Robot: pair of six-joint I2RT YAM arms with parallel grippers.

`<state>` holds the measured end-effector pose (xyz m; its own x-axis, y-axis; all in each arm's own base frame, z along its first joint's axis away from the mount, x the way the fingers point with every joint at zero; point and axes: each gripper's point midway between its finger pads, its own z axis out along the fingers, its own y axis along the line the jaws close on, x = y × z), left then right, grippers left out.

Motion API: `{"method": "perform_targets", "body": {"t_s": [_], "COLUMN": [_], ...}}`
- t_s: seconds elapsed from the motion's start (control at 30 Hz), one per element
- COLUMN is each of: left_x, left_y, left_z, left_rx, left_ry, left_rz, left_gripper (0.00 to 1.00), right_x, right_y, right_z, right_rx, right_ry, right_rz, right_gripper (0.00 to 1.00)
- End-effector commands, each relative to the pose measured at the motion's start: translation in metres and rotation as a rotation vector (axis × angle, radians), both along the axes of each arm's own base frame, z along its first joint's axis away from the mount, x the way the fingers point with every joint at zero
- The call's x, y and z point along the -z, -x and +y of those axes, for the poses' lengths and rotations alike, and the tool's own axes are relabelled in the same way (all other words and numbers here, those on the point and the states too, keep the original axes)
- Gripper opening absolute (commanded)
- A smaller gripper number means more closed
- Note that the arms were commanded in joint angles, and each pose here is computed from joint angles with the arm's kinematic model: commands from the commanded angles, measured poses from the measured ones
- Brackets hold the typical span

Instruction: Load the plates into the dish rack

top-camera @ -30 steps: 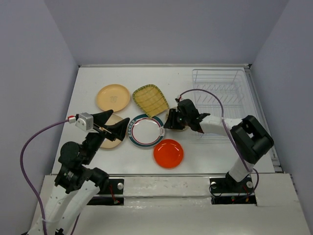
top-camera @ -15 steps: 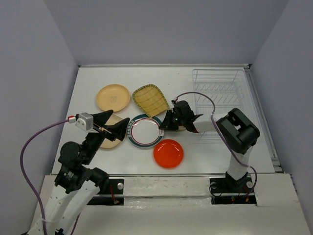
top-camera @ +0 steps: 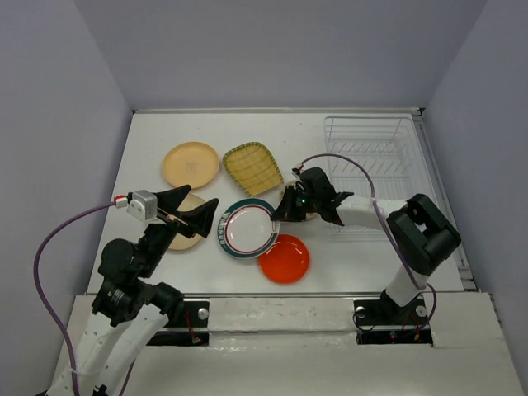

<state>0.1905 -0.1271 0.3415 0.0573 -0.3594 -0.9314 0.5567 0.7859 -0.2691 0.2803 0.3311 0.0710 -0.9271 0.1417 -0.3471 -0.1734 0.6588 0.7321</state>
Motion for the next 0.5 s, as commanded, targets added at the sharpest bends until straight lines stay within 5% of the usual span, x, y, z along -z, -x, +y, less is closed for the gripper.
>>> {"method": "perform_targets", "body": {"t_s": [0.0, 0.27, 0.47], "left_x": [-0.017, -0.021, -0.027], "left_y": [0.007, 0.010, 0.019], "left_z": [0.001, 0.004, 0.004], "left_rx": [0.012, 0.007, 0.031], "left_ry": [0.021, 0.037, 0.047], "left_rz": [-0.066, -0.078, -0.109], "left_gripper": [0.99, 0.99, 0.99], "right_x": [-0.041, -0.164, -0.259], "right_y": [0.030, 0.009, -0.078], "right_z": [0.003, -0.009, -0.155], "right_rx": [-0.105, -0.032, 0.517], "right_ry": [-0.070, -0.125, 0.302], "right_rz": [-0.014, -0.326, -0.719], "right_gripper": [0.07, 0.07, 0.07]}}
